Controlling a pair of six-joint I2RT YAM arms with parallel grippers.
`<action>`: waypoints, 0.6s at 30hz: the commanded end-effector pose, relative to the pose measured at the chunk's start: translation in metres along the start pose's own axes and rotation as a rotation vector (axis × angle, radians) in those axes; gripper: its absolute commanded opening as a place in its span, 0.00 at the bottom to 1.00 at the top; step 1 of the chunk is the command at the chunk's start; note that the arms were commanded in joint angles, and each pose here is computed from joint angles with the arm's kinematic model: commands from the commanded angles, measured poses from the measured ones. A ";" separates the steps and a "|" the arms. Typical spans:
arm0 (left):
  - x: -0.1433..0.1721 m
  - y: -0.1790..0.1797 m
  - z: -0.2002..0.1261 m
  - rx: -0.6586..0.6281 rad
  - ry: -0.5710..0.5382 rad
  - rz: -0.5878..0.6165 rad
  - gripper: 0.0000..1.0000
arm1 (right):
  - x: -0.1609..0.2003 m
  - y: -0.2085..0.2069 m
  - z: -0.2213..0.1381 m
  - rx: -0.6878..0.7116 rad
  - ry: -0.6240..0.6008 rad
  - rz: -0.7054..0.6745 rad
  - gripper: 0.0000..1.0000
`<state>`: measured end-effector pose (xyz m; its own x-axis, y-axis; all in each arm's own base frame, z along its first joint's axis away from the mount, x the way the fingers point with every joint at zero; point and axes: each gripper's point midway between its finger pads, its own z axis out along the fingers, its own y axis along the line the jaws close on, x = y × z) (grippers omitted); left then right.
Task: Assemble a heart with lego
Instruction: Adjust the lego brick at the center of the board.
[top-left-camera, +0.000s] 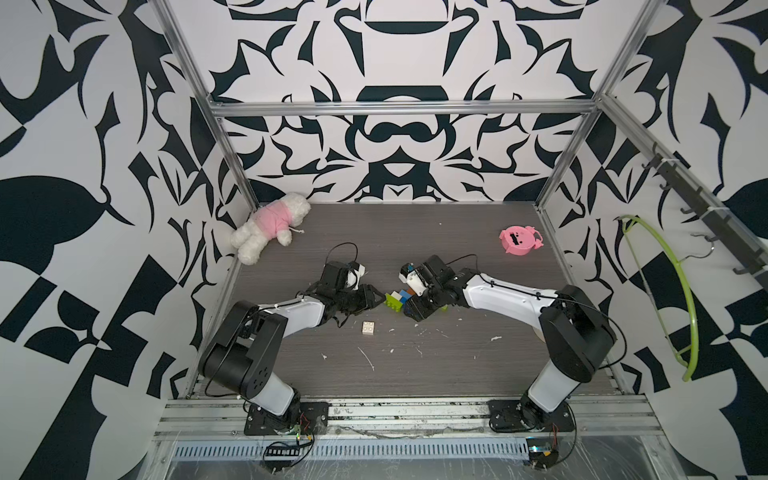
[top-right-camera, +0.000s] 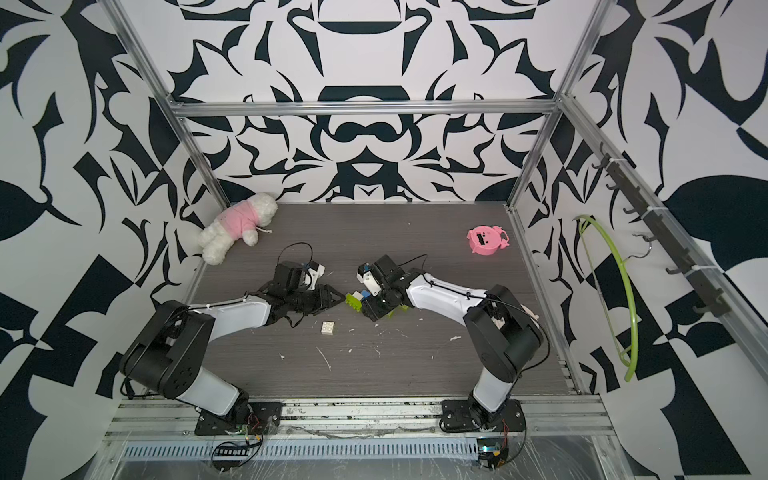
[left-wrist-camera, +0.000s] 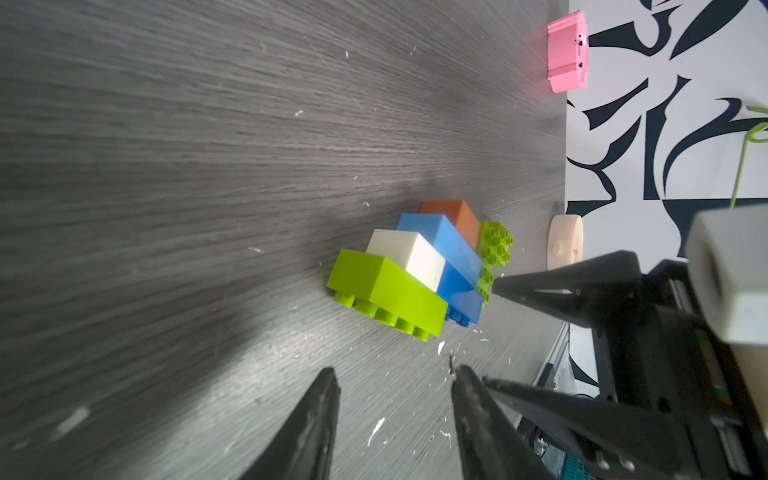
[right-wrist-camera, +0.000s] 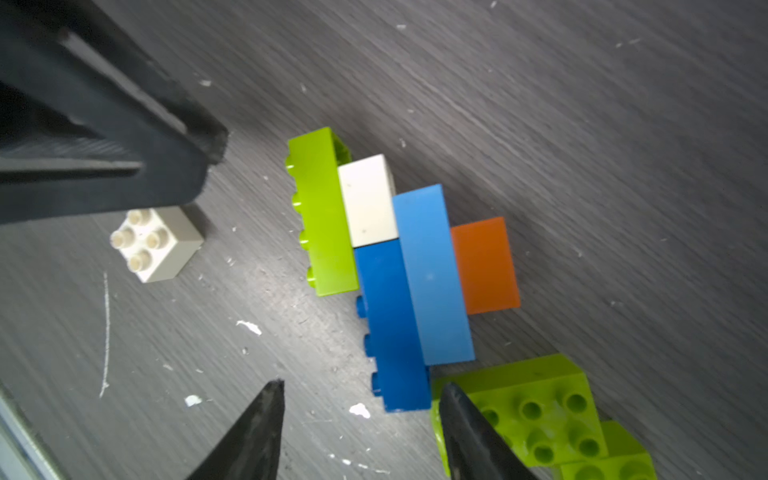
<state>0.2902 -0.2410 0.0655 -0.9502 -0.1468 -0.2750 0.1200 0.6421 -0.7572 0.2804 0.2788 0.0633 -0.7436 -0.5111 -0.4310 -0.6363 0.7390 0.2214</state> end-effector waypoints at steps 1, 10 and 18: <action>0.002 0.001 -0.004 -0.012 -0.005 0.015 0.48 | -0.006 -0.001 -0.010 -0.006 0.001 -0.028 0.57; 0.003 0.001 -0.001 0.001 0.004 0.013 0.48 | -0.007 -0.003 0.002 -0.003 0.007 -0.019 0.49; 0.003 0.003 -0.004 -0.011 -0.011 0.015 0.48 | -0.008 -0.003 0.019 -0.018 0.052 -0.024 0.45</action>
<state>0.2884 -0.2394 0.0628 -0.9510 -0.1474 -0.2719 0.1151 0.6472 -0.7536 0.2890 0.2803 0.0388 -0.7537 -0.5451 -0.3671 -0.6393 0.7377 0.2171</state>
